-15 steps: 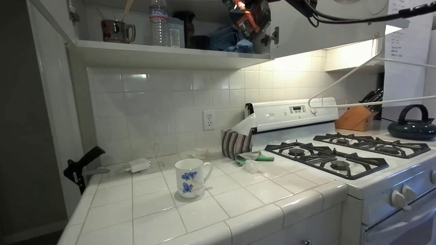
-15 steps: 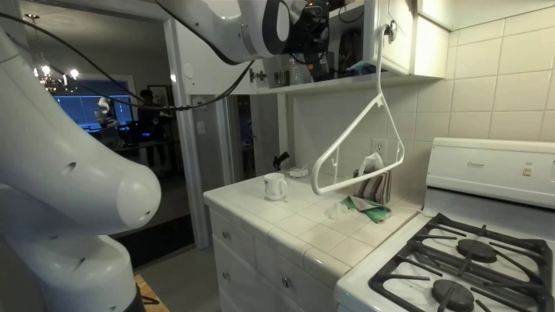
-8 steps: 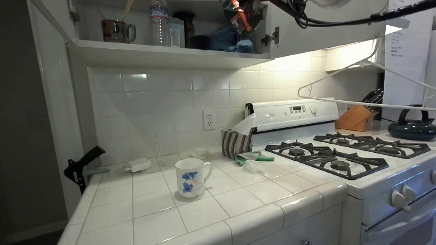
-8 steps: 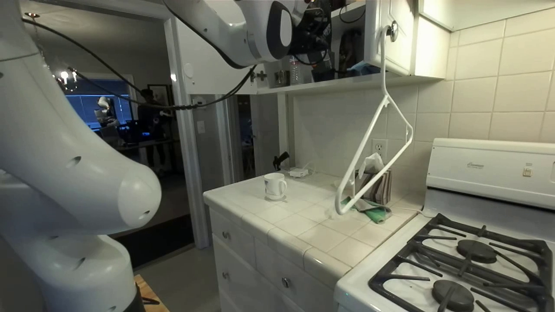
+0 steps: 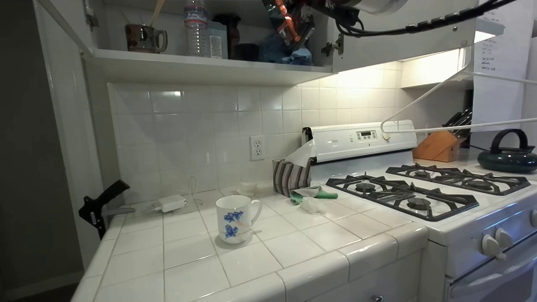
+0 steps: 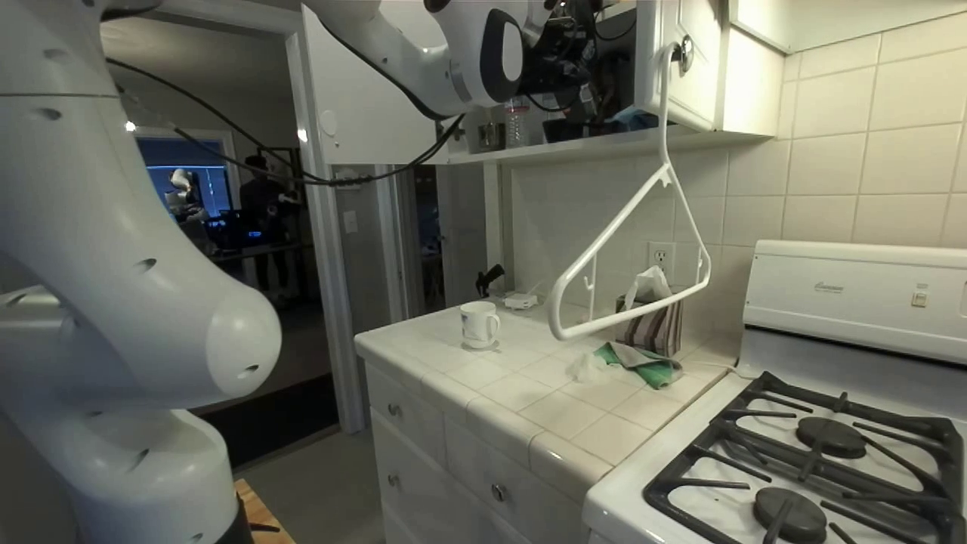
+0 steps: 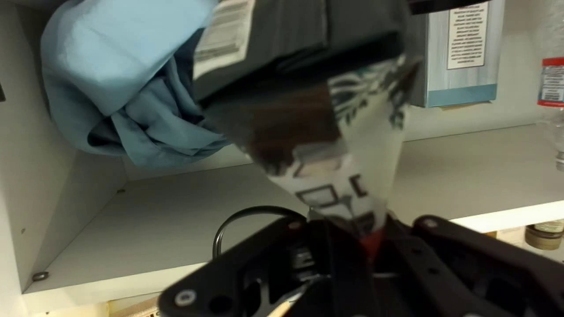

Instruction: Put the packet inside the cupboard

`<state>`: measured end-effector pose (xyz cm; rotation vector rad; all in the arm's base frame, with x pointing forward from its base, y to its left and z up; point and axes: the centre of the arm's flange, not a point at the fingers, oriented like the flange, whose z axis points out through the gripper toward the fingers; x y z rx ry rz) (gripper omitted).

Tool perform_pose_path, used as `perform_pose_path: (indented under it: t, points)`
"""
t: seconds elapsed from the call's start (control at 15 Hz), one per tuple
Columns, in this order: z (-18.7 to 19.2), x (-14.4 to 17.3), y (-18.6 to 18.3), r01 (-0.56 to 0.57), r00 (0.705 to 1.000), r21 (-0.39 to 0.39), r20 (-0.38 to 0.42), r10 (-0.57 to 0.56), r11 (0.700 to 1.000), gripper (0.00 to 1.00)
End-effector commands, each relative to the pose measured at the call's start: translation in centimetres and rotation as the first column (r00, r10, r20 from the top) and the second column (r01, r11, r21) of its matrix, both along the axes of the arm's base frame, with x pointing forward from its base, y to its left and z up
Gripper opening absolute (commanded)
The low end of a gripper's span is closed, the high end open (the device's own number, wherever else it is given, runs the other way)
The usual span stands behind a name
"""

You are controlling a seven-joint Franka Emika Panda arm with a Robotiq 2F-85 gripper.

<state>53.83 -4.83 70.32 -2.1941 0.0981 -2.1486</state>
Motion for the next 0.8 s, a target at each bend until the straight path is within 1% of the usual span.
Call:
perform_pose_path:
  t: [0.0, 0.33, 0.73]
  points:
    - [0.6, 4.4, 0.1, 0.057, 0.998, 0.019, 0.025, -0.058, 0.998, 0.0]
    - [-0.5, 7.5, -0.1, 0.103, 0.995, 0.013, 0.016, -0.103, 0.995, 0.0]
    - [-1.5, 10.4, 0.7, 0.121, 0.992, 0.05, 0.039, -0.123, 0.991, 0.0]
